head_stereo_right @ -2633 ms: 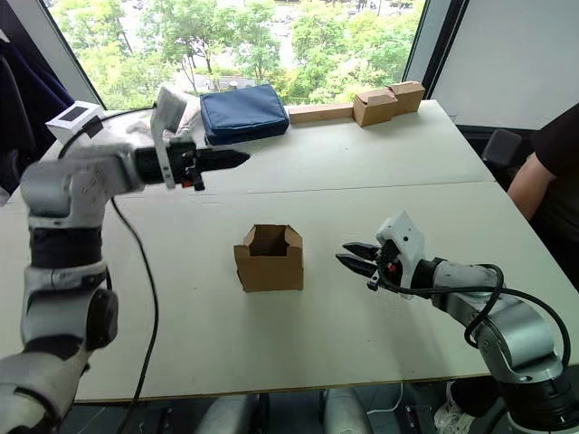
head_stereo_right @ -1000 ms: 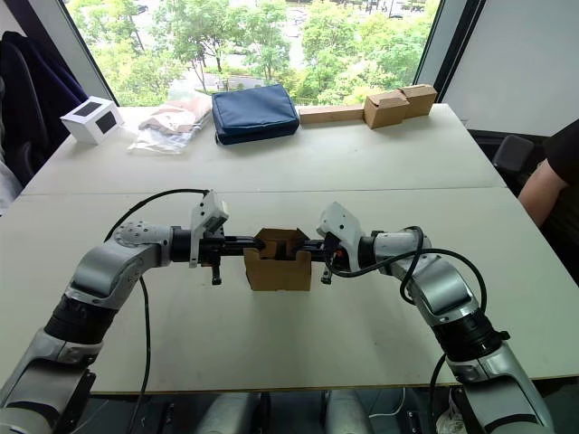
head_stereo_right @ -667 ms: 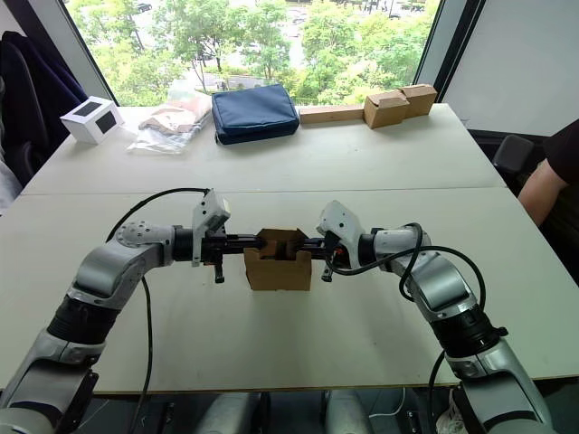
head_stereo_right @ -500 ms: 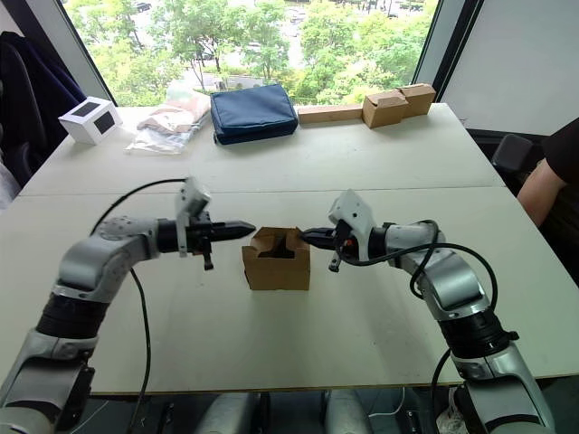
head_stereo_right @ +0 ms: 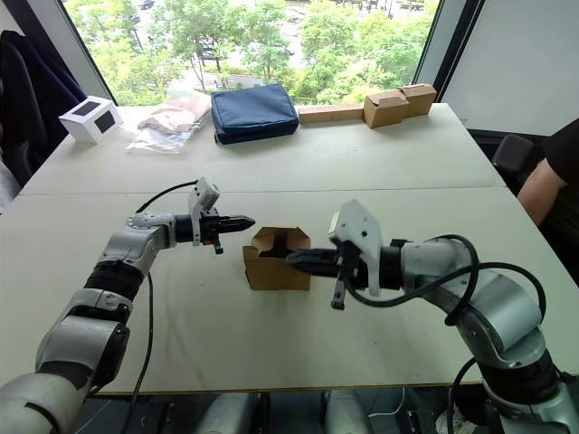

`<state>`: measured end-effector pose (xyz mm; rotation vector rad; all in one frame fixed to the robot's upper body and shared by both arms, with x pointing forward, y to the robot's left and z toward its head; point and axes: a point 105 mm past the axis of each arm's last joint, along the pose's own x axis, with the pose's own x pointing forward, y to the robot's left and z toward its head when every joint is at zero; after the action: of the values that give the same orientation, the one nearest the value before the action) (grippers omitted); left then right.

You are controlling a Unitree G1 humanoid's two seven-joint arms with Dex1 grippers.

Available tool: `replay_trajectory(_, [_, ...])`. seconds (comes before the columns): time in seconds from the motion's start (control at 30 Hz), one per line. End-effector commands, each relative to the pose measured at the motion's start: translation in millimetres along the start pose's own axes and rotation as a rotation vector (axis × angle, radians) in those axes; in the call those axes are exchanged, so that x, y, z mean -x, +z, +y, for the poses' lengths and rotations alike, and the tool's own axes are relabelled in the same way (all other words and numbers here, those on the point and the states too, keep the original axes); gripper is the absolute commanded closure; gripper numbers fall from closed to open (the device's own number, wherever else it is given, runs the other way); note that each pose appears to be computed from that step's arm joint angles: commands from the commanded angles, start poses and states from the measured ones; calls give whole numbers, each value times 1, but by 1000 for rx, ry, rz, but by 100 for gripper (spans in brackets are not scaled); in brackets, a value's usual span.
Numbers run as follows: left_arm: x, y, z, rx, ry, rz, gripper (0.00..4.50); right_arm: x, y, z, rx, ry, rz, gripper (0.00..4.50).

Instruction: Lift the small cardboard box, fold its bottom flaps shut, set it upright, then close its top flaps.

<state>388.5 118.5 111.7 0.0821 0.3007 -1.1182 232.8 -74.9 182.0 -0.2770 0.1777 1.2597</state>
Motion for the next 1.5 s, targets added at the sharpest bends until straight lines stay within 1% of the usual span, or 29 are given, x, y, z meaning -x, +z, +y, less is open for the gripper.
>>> replay_trajectory(0.03, [-7, -1, -6, -59, -66, 45, 450, -9, 2, 7, 46, -6, -4, 443])
replay_trajectory(0.1, [-10, 4, -9, -53, -95, 23, 450, -14, -3, -1, 73, -46, 25, 443])
replay_trajectory(0.2, [-11, 6, -12, -56, -117, 20, 450, -17, -10, -11, 125, -84, 71, 443])
replay_trajectory(0.37, [-9, 8, -9, -19, -103, -8, 450, -24, -13, -20, 167, -106, 87, 443])
replay_trajectory(0.5, [-7, 8, -12, -14, -120, -16, 450, -30, -11, -26, 181, -108, 77, 443])
replay_trajectory(0.67, [-7, 5, -16, -21, -126, -11, 450, -39, -12, -26, 192, -80, 76, 443])
replay_trajectory(0.9, [-5, -2, -26, -11, -142, -6, 450, -45, -20, -23, 159, -38, 88, 443])
replay_trajectory(1.1, [3, -7, -22, -8, -102, 9, 450, -49, -25, -26, 149, -31, 88, 443])
replay_trajectory(1.23, [10, -3, -18, -7, -78, -1, 450, -52, -26, -29, 154, -28, 85, 443])
replay_trajectory(1.33, [22, 0, -12, -17, -36, -8, 450, -53, -26, -29, 156, -24, 80, 443])
replay_trajectory(1.43, [43, 15, -2, -38, 37, -49, 450, -54, -26, -30, 160, -25, 76, 443])
replay_trajectory(1.5, [56, 29, -6, -67, 39, -79, 450, -54, -25, -32, 161, -30, 70, 443])
